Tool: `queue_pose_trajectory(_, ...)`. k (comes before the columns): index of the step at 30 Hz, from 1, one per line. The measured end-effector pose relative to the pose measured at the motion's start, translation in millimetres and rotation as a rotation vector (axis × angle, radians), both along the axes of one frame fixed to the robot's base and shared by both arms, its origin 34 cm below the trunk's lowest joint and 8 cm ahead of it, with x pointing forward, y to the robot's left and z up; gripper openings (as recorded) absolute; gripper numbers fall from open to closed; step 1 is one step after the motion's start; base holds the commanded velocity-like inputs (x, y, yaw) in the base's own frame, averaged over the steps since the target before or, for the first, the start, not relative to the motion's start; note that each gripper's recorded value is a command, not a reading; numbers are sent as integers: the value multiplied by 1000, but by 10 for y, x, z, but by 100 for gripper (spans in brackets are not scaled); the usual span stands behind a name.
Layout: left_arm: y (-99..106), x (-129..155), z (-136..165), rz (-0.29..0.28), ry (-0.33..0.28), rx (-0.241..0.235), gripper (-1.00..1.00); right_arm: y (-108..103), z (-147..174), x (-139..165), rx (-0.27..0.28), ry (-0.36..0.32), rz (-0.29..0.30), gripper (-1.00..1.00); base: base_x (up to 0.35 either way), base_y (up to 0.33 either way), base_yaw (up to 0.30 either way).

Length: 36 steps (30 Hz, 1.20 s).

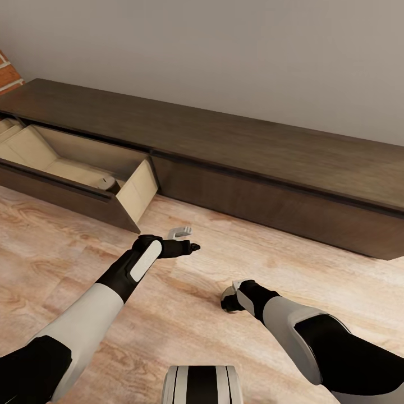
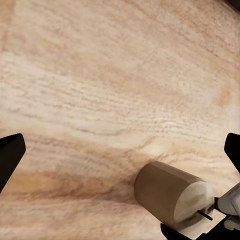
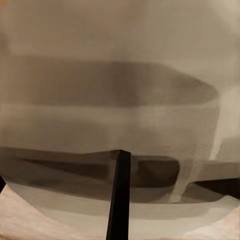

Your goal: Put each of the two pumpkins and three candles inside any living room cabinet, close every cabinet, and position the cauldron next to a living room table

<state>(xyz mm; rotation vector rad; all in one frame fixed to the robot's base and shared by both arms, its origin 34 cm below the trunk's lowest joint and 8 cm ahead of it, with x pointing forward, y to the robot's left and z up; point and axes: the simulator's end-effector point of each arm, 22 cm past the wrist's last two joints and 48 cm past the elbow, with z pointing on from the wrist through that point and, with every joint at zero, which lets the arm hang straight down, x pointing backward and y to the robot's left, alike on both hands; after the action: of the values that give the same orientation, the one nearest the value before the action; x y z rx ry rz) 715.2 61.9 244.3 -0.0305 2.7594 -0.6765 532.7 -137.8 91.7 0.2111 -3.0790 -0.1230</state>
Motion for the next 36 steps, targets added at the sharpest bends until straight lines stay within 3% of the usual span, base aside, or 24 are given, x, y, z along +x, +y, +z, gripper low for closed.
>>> queue_pose_trajectory(13,-1,-2,-1,-1,0,0,100,-1,0,0,0,0,0,-100,-70,0,0)
queue_pose_trajectory(29,-10,160,505,-4,-72,-1,100,0,370,284,0,-75,0,-100,-1,0,0)
queue_pose_trajectory(36,-21,182,705,-7,-92,1,100,1,478,198,0,-82,1,-100,0,0,0)
